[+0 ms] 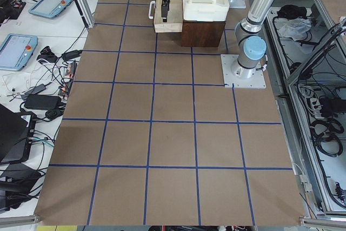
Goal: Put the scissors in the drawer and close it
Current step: 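Lift the scissors with the right gripper and carry them over the drawer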
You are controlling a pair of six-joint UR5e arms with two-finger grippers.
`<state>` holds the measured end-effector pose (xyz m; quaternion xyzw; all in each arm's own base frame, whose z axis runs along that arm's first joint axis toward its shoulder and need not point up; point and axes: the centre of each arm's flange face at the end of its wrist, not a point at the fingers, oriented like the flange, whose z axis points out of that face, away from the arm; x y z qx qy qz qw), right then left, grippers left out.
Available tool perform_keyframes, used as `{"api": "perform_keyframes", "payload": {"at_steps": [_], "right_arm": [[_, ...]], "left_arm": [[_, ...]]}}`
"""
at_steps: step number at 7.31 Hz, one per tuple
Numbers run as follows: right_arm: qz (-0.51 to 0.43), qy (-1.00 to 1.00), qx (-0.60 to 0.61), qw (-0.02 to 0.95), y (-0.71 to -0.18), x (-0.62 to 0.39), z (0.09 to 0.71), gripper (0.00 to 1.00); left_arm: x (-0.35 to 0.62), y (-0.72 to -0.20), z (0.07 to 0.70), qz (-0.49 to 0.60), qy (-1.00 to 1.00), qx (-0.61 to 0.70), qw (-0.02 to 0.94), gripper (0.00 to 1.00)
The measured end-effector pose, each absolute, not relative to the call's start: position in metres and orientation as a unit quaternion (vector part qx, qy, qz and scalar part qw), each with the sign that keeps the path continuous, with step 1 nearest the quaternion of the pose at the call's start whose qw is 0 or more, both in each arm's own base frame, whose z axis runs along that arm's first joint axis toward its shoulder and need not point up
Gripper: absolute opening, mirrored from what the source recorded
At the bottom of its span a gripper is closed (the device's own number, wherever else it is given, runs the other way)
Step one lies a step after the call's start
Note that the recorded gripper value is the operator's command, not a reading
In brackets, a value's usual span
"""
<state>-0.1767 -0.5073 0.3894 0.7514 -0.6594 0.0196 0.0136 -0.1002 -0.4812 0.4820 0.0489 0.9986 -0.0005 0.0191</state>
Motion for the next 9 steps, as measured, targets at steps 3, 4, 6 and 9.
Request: {"api": "perform_keyframes", "payload": {"at_steps": [3, 4, 6, 9], "right_arm": [[0.017, -0.645, 0.764, 0.024, -0.532, -0.091, 0.427, 0.00], [0.019, -0.647, 0.762, 0.025, -0.535, -0.052, 0.438, 0.00], [0.021, -0.652, 0.757, 0.023, -0.536, 0.033, 0.445, 0.00], [0.024, -0.653, 0.757, 0.016, -0.519, 0.157, 0.438, 0.00]], "left_arm": [[-0.100, -0.488, 0.478, -0.005, 0.999, 0.045, 0.018, 1.00], [-0.100, -0.488, 0.479, -0.008, 0.999, 0.047, 0.019, 1.00], [-0.100, -0.487, 0.481, -0.010, 0.999, 0.048, 0.020, 1.00], [-0.100, -0.487, 0.482, -0.011, 0.999, 0.048, 0.020, 1.00]]}}
